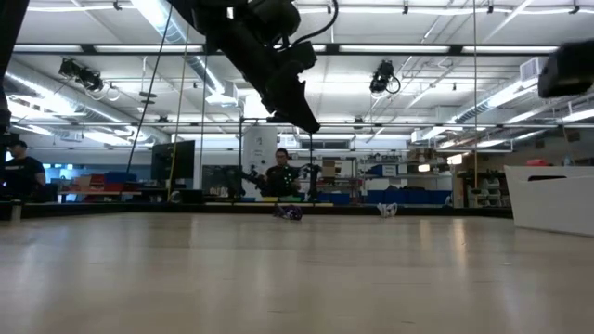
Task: Pick and place USB-C Cables
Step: Put the blue charger cable into the white bin
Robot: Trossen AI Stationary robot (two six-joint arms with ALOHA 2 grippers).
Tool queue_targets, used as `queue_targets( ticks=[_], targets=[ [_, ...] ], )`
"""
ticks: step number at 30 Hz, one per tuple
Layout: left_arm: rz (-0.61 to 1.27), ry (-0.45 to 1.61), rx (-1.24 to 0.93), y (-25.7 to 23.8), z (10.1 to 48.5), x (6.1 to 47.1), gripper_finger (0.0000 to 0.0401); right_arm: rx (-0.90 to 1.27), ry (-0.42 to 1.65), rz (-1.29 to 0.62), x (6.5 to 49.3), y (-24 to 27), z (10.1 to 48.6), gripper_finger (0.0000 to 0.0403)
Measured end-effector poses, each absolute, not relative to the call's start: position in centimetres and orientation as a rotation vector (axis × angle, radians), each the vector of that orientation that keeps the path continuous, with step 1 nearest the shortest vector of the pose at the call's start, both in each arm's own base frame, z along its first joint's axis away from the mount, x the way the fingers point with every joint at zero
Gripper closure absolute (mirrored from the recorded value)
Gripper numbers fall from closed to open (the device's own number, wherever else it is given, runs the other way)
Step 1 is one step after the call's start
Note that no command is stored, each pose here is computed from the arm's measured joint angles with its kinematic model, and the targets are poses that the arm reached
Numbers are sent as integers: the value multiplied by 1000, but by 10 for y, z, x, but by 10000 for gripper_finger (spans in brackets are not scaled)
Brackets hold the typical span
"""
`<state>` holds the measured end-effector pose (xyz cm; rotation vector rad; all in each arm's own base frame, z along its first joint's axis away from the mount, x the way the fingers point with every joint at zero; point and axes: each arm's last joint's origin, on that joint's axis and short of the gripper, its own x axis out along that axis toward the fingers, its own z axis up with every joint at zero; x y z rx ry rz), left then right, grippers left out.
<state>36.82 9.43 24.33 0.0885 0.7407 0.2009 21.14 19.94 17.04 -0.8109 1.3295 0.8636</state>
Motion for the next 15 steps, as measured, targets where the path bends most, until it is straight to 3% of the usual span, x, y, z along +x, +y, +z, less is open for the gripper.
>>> queue_targets(
  ticks=[4, 15],
  targets=[
    [203, 748, 80, 94, 243, 368, 262, -856, 1396, 882, 212, 201, 162, 266],
    [187, 723, 50, 81, 244, 372, 262, -871, 1243, 861, 225, 212, 172, 266]
  ],
)
